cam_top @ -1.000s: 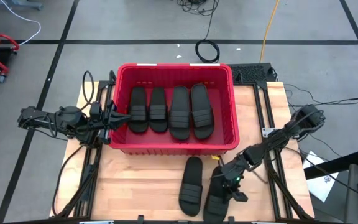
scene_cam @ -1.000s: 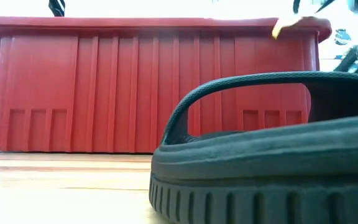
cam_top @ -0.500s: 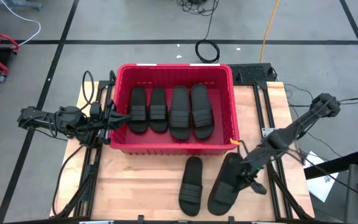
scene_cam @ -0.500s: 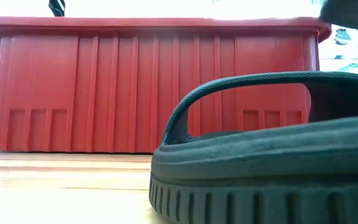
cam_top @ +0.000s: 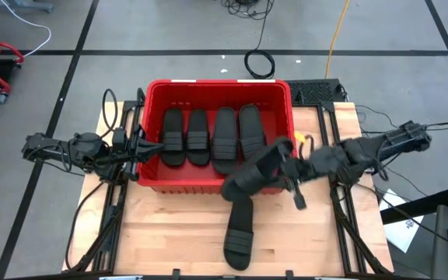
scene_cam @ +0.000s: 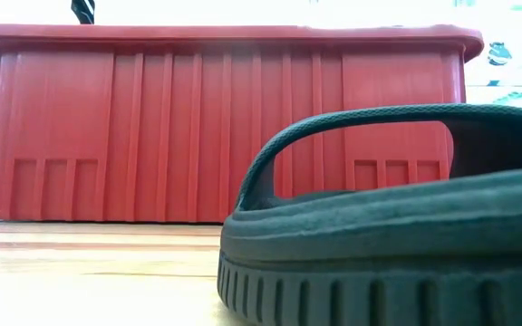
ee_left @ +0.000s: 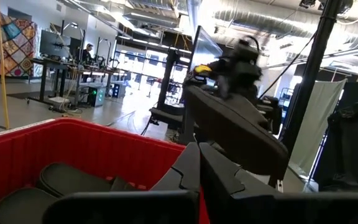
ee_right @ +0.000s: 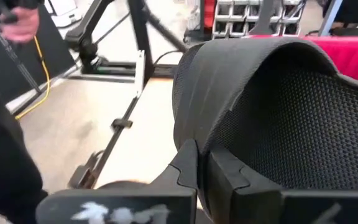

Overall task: Pick and place slides into bin
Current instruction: Put the slipper on top of the slipper inside the bin

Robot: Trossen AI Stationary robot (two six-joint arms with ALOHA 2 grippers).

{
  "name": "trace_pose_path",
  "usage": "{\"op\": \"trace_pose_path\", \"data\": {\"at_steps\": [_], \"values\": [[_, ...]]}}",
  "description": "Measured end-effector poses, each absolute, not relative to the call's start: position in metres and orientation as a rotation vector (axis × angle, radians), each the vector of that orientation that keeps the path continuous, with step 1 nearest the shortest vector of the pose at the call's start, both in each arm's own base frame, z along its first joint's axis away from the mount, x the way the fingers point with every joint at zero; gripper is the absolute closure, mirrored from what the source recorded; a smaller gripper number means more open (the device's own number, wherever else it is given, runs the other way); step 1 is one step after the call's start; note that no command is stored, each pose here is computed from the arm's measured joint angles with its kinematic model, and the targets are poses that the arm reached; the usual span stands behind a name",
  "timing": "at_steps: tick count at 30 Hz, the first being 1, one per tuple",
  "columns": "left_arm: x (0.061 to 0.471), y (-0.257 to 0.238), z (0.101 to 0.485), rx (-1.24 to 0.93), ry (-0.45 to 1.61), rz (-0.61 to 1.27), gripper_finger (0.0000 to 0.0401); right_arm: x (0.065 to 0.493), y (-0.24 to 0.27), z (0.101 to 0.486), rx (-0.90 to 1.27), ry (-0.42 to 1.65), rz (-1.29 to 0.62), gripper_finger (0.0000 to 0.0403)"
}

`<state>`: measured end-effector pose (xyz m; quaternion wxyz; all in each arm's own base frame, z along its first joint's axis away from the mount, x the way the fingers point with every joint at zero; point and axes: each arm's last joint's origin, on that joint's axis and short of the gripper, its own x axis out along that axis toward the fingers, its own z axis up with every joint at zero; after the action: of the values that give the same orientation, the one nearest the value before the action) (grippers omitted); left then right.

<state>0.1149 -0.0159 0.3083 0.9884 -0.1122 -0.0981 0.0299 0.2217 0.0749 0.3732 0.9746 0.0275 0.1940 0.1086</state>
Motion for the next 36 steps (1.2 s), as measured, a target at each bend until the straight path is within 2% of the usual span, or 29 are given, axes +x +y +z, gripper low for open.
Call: {"op": "trace_pose_path", "data": {"at_steps": [7, 15, 21, 25, 30, 36], "values": [[0.115, -0.016, 0.308, -0.21, -0.195, 0.064, 0.0383, 0.239, 0.016, 0.388, 0.097, 0.359, 0.244, 0.0401], [0.115, -0.014, 0.308, -0.164, -0.194, 0.13, 0.0397, 0.225, -0.075, 0.407, 0.148, 0.288, 0.202, 0.0401], [0.114, -0.013, 0.308, -0.173, -0.198, 0.178, 0.039, 0.22, -0.146, 0.4, 0.221, 0.276, 0.193, 0.0401], [0.114, -0.01, 0.308, -0.219, -0.206, 0.231, 0.0381, 0.232, -0.188, 0.398, 0.23, 0.206, 0.271, 0.0401], [0.114, -0.007, 0.308, -0.258, -0.216, 0.259, 0.039, 0.257, -0.237, 0.4, 0.252, 0.125, 0.399, 0.0401], [0.115, -0.006, 0.307, -0.328, -0.218, 0.265, 0.0397, 0.308, -0.267, 0.387, 0.308, 0.122, 0.575, 0.0401]]}}
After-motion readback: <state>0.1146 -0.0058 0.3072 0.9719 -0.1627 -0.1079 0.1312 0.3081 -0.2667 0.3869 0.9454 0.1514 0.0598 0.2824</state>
